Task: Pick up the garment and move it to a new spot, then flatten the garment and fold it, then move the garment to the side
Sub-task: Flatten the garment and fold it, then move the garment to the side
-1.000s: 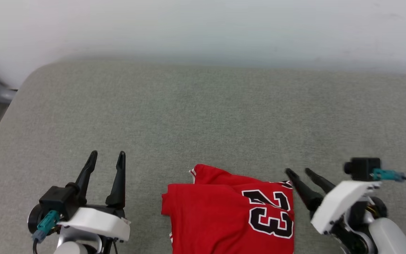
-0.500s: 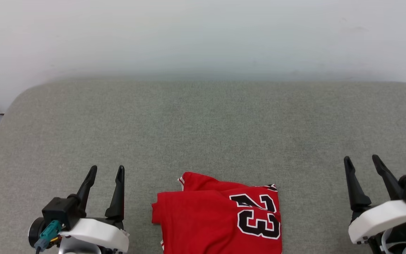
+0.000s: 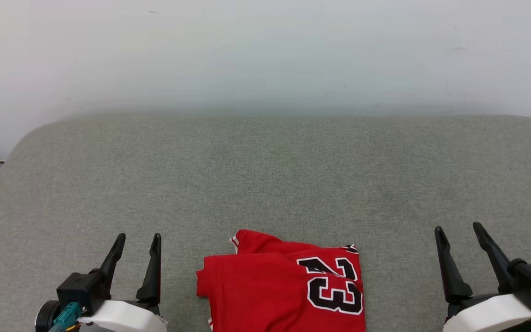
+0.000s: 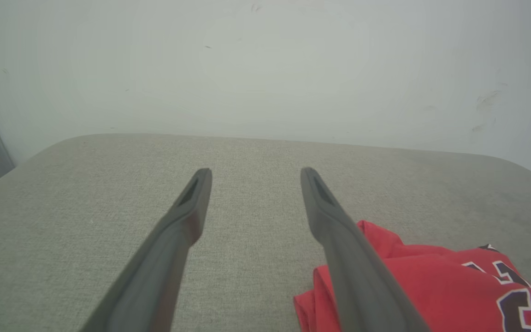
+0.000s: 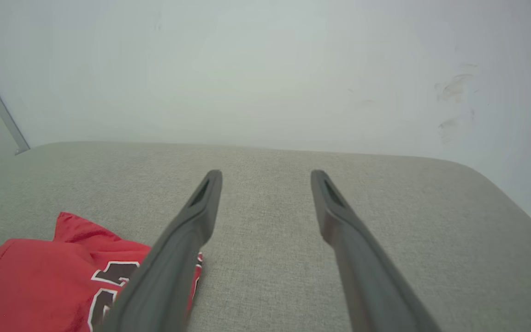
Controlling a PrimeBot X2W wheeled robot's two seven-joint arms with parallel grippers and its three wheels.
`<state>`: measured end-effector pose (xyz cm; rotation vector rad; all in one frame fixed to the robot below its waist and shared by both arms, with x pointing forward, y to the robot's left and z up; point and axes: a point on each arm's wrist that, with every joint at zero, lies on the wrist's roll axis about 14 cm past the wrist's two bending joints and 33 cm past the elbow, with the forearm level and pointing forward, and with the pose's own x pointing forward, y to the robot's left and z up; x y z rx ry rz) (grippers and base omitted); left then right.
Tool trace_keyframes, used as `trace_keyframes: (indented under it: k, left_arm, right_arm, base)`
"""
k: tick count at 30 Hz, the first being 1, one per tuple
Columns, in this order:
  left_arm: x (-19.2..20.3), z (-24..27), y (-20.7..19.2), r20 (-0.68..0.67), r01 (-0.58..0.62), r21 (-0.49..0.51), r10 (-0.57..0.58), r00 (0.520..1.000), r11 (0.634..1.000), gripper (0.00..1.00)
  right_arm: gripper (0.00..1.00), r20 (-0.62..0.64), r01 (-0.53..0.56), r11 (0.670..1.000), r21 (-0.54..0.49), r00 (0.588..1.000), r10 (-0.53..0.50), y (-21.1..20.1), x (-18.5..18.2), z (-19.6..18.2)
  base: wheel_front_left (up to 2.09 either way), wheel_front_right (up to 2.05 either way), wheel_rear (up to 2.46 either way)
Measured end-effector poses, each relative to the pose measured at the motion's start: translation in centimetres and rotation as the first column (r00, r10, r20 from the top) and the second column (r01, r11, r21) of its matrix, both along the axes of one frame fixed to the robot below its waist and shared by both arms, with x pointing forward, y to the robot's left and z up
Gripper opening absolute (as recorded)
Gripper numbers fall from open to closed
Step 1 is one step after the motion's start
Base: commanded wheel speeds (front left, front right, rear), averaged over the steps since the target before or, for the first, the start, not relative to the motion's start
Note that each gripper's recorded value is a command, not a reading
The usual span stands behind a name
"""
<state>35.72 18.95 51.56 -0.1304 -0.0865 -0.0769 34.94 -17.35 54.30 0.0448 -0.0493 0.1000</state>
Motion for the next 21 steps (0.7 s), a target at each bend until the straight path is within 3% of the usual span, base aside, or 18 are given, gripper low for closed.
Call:
trace_keyframes:
  k: [8,14,21]
  left_arm:
    - [0.0,0.1,0.0,0.004,-0.003,-0.001,0.003,1.000,1.000,1.00]
    - [0.0,0.3,0.1,0.007,-0.005,0.002,0.005,1.000,1.000,1.00]
    - [0.5,0.8,0.5,0.022,-0.018,0.002,0.018,1.000,1.000,1.00]
  right_arm:
    - [1.00,-0.004,-0.002,1.000,0.003,1.000,0.002,0.1,0.1,0.4]
    - [1.00,-0.062,0.033,0.997,0.066,0.998,-0.029,-1.1,0.0,-0.7]
    - [1.00,-0.308,0.119,0.965,0.233,0.950,-0.043,-3.0,-0.5,-6.5]
  base:
    - [0.00,0.00,0.00]
    - [0.00,0.00,0.00]
    - [0.00,0.00,0.00]
